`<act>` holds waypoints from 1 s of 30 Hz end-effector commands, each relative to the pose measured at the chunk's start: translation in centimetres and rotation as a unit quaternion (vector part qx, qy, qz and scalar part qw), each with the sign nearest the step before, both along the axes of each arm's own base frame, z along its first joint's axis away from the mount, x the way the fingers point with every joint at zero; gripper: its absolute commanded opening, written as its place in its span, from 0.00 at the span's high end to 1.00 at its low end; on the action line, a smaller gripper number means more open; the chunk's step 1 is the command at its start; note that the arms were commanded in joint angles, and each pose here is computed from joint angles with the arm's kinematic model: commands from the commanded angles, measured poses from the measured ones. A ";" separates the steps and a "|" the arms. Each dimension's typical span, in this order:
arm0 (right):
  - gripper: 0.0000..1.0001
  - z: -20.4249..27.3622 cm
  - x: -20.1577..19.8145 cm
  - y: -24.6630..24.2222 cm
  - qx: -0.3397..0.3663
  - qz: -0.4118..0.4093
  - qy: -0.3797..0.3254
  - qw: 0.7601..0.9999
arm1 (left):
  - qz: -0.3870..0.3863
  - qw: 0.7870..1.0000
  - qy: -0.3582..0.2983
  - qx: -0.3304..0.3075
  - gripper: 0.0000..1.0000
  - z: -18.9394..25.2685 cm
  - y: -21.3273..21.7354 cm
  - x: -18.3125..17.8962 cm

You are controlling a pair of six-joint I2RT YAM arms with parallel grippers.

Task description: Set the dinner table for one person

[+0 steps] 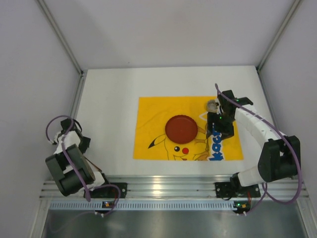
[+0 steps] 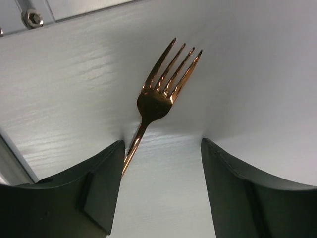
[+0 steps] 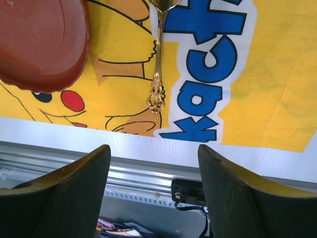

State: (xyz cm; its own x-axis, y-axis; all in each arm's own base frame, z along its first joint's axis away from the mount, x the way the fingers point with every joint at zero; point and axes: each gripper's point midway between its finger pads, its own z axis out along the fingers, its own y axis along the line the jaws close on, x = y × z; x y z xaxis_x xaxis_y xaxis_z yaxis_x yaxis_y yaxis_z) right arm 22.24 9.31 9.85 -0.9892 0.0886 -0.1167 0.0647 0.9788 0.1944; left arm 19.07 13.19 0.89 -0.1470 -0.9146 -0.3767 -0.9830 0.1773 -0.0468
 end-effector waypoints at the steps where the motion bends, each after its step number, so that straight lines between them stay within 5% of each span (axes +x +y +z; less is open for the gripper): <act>1: 0.28 1.0 1.0 -0.3 -0.004 -0.005 -0.010 1.000 | -0.006 0.998 -0.038 -0.058 0.33 -3.7 -1.9 1.8; 6: 0.29 1.0 1.4 -0.1 -0.002 -0.011 -0.008 1.000 | -0.034 0.994 -0.083 -0.059 0.39 -3.2 -2.1 5.6; 13: 0.29 1.2 1.8 0.1 0.000 -0.017 -0.012 1.000 | -0.065 0.994 -0.060 -0.064 0.58 -3.8 -2.4 6.6; 25: 0.30 1.0 1.5 0.4 0.009 -0.031 -0.014 0.999 | -0.190 0.978 -0.080 -0.022 0.58 2.4 -3.2 8.1; 30: 0.30 0.8 1.3 0.6 0.017 -0.038 -0.017 0.999 | -0.199 0.979 -0.035 0.005 0.58 3.4 -2.8 5.9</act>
